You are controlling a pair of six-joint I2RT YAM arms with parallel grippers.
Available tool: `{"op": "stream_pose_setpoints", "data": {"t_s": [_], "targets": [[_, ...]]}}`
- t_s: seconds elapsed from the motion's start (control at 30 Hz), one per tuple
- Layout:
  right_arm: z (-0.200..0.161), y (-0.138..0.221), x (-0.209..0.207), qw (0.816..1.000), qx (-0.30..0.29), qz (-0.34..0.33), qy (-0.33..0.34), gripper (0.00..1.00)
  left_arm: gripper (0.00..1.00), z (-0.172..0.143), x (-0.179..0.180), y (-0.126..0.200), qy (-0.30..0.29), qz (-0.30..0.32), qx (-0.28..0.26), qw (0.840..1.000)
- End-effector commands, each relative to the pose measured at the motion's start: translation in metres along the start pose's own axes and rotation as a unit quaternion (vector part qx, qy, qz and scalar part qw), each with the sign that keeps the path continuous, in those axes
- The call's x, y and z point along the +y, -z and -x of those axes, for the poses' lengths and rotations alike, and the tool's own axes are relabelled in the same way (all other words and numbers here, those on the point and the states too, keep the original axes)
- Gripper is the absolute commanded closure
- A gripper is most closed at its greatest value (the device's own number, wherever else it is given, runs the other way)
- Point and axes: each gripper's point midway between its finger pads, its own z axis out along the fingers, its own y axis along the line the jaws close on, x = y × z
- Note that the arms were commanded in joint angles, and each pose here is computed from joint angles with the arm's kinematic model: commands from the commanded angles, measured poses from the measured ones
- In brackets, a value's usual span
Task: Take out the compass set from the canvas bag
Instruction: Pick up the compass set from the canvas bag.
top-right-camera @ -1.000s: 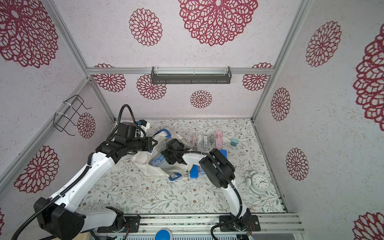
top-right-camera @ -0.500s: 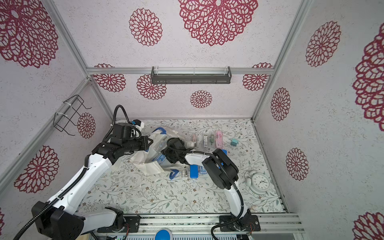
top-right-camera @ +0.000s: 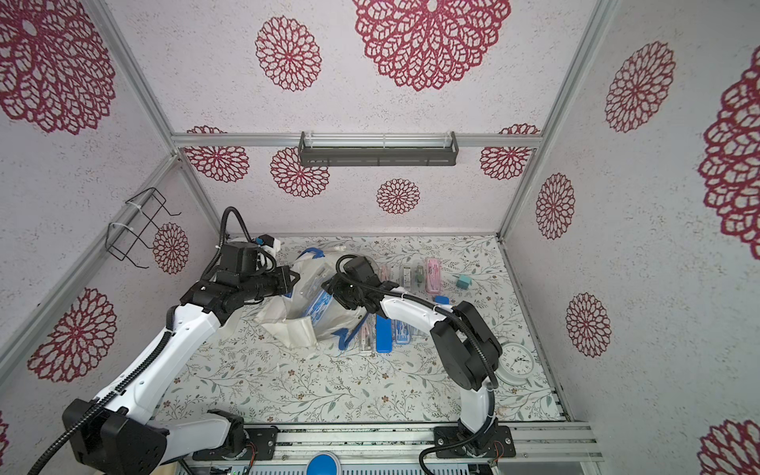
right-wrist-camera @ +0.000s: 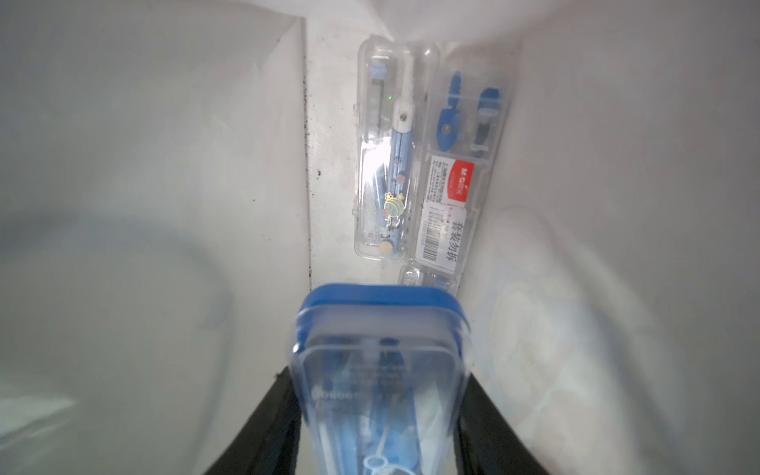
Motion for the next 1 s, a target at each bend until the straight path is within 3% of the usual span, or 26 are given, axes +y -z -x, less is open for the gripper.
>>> {"op": "stream_pose_setpoints", "data": {"t_s": [0.0,0.2,0.33,0.67,0.83,0.97], "targets": [[0.037,0.044,0.036,0.996,-0.063,0.025,0.054,0.76,1.0,0.012,-0.002,0.003,0.002,-0.003,-0.026,1.0],[0.058,0.079,0.047,0.991,-0.103,0.037,0.076,0.76,1.0,0.014,-0.003,-0.001,0.008,-0.008,-0.027,1.0],[0.068,0.098,0.065,0.986,-0.12,0.08,0.08,0.75,1.0,0.015,-0.005,-0.007,0.012,-0.014,-0.023,1.0],[0.045,0.065,0.093,0.979,-0.028,0.194,0.055,0.75,1.0,0.042,-0.022,0.01,-0.004,-0.018,-0.054,0.998],[0.04,0.067,0.115,0.972,-0.017,0.227,0.064,0.75,1.0,0.05,-0.011,0.029,-0.017,0.023,-0.081,0.996],[0.047,0.082,0.124,0.969,-0.028,0.235,0.067,0.75,1.0,0.039,0.008,0.03,-0.008,0.057,-0.062,0.996]]}}
